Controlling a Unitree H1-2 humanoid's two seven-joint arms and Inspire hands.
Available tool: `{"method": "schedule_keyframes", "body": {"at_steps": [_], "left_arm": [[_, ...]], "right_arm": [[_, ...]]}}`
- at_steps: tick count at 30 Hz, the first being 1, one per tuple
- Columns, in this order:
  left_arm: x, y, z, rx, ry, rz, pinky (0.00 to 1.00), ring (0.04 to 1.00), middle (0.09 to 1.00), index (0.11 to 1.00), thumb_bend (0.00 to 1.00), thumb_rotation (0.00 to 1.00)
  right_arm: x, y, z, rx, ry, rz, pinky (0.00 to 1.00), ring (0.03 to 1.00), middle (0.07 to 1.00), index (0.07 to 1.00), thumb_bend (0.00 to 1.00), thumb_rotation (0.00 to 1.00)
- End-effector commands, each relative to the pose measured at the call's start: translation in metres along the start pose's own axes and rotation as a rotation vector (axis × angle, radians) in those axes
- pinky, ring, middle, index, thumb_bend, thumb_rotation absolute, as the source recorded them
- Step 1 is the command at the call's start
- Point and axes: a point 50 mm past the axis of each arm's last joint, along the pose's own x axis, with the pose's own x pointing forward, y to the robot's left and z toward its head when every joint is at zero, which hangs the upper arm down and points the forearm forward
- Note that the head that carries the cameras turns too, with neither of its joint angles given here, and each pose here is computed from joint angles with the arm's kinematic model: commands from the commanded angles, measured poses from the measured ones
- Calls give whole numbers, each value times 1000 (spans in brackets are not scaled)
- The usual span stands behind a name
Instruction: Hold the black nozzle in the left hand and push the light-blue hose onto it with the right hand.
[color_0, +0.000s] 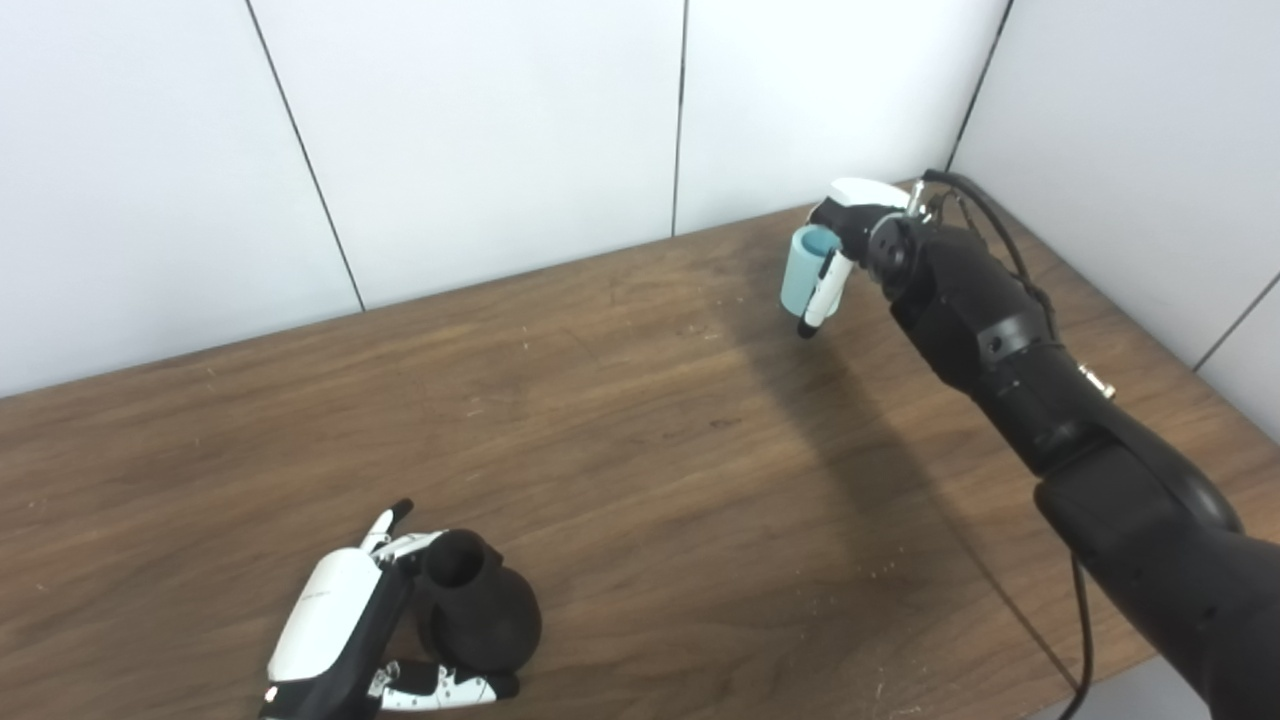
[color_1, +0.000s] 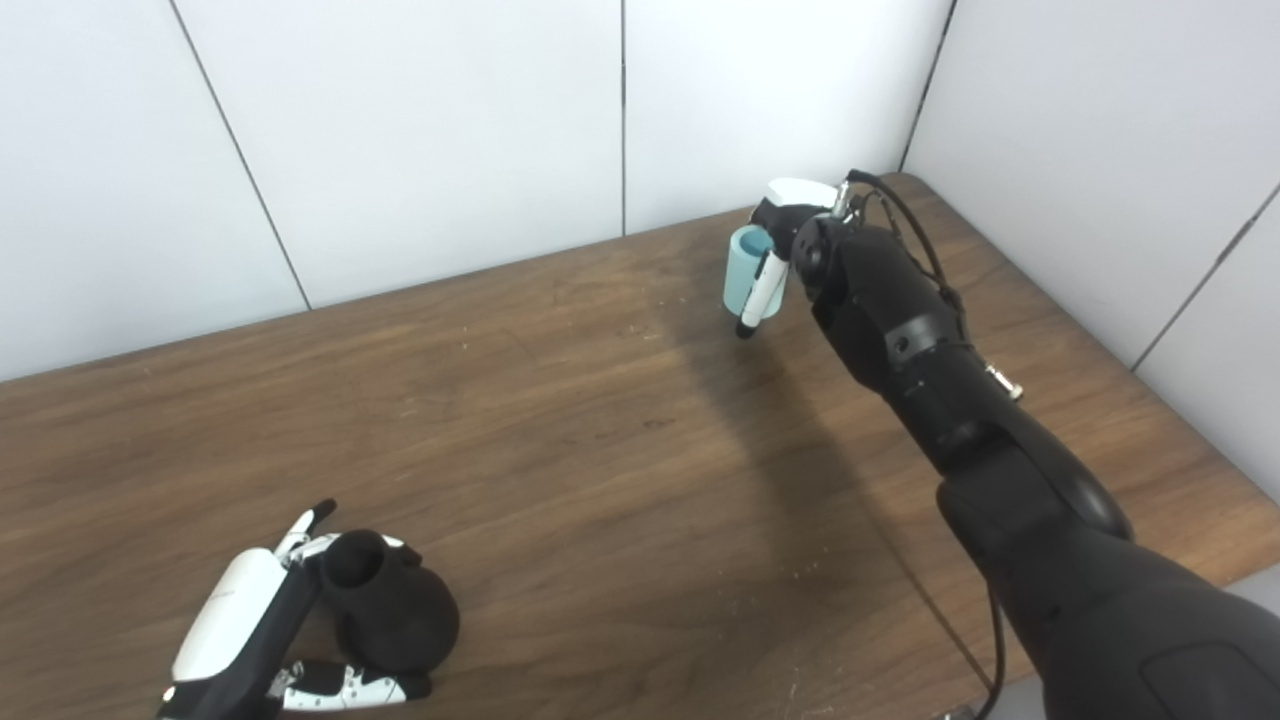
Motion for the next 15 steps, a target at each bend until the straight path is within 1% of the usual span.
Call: {"method": "schedule_keyframes", "body": {"at_steps": [1, 5, 7, 10, 15], "left_arm": [[-10, -8, -17, 38, 86, -76, 1000, 708, 470, 498, 524, 0], [-10, -9, -16, 34, 87, -78, 1000, 708, 470, 498, 524, 0], [-10, -10, -17, 34, 87, -78, 1000, 708, 471, 498, 524, 0], [-10, -9, -17, 32, 87, -77, 1000, 707, 474, 496, 524, 0], [-10, -8, -15, 31, 90, -73, 1000, 706, 478, 494, 524, 0]], "right_arm": [[-1, -30, -3, -9, 7, -96, 578, 632, 719, 727, 895, 16], [0, -30, -5, -6, 5, -114, 576, 629, 713, 714, 881, 1], [-1, -29, -6, -9, -1, -123, 568, 620, 706, 703, 856, 0], [0, -28, -9, -13, -8, -136, 538, 584, 691, 685, 820, 0], [0, -25, -11, -11, -19, -152, 496, 545, 663, 645, 802, 0]]}}
